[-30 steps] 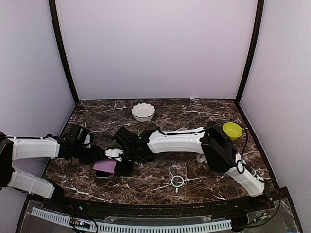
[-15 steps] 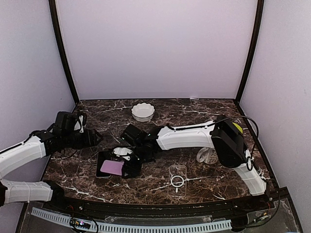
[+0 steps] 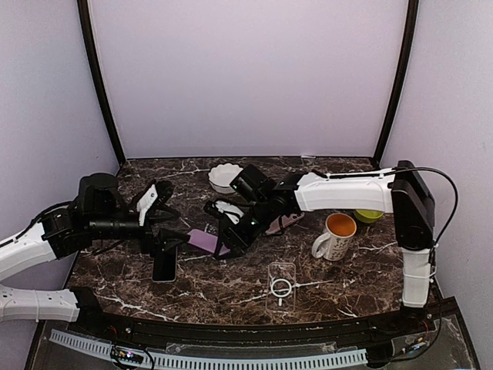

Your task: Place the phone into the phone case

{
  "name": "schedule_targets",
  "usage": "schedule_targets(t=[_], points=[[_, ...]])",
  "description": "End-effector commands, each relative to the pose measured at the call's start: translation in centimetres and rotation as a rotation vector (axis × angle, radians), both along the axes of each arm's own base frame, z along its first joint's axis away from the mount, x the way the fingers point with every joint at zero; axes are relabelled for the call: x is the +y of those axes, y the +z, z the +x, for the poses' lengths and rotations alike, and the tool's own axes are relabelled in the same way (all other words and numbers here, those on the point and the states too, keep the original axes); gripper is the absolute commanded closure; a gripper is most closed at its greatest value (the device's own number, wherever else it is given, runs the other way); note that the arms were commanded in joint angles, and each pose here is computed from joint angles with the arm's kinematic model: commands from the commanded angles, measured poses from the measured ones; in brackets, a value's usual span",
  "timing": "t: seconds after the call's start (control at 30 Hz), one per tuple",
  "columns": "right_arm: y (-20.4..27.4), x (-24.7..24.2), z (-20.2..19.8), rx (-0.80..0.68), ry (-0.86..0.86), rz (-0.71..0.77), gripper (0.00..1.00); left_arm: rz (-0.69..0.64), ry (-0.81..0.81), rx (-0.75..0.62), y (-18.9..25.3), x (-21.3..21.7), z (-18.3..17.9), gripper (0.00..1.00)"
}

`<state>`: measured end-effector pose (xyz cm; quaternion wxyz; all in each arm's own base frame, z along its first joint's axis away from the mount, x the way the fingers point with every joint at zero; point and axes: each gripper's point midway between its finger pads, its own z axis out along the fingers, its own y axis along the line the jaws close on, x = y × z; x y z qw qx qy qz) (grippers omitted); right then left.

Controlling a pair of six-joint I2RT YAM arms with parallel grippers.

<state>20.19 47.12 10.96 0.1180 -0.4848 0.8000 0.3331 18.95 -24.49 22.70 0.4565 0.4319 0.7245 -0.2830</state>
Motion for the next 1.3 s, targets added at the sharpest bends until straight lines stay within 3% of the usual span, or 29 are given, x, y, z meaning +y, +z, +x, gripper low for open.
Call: schedule_targets(t=[0.0, 0.1, 0.27, 0.5, 0.67, 0.73, 0.77, 0.83, 0.93, 0.97, 1.03, 1.13, 1.27], points=[[3.9, -0.3, -1.8, 0.051, -0.007, 0.079, 0.74, 0.24, -0.283, -0.323, -2.3, -1.5, -2.6, 0.25], [4.8, -1.2, -2.3, 0.059, -0.024, 0.077, 0.75, 0.409, -0.328, -0.483, -4.4, -2.1, -2.6, 0.25], [6.2, -2.1, -3.7, 0.071, -0.017, 0.097, 0.76, 0.519, -0.334, -0.751, -4.7, -3.2, -0.9, 0.25], [6.8, -2.3, -5.5, 0.078, 0.021, 0.091, 0.77, 0.625, -0.305, -0.844, -6.4, -3.8, 1.1, 0.28], [7.8, -2.0, -5.8, 0.075, 0.041, 0.112, 0.77, 0.65, -0.323, -0.782, -7.6, -4.2, 1.3, 0.52], [8.0, -2.0, -5.8, 0.071, 0.046, 0.114, 0.78, 0.653, -0.329, -0.769, -7.8, -4.4, 1.2, 0.69], [8.0, -2.0, -5.7, 0.067, 0.045, 0.112, 0.78, 0.651, -0.328, -0.766, -7.8, -4.4, 1.2, 0.83], [8.0, -2.1, -5.7, 0.065, 0.044, 0.106, 0.78, 0.64, -0.314, -0.756, -7.4, -4.6, 1.3, 0.98], [8.2, -2.5, -5.3, 0.046, 0.023, 0.095, 0.78, 0.592, -0.269, -0.719, -6.2, -4.9, 1.4, 1.0], [8.4, -2.8, -5.0, 0.034, 0.009, 0.094, 0.76, 0.554, -0.234, -0.684, -5.8, -5.0, 1.5, 1.0], [9.2, -3.4, -3.4, -0.002, -0.059, 0.097, 0.61, 0.476, -0.176, -0.628, -4.8, -5.3, 1.5, 1.0], [12.6, -4.2, -0.7, -0.091, -0.19, 0.173, 0.26, 0.352, -0.116, -0.536, -4.0, -5.6, 1.1, 1.0], [19.0, -5.4, 3.0, -0.289, -0.398, 0.328, 0.09, 0.079, 0.056, -0.397, -0.7, -6.5, 1.9, 1.0]])
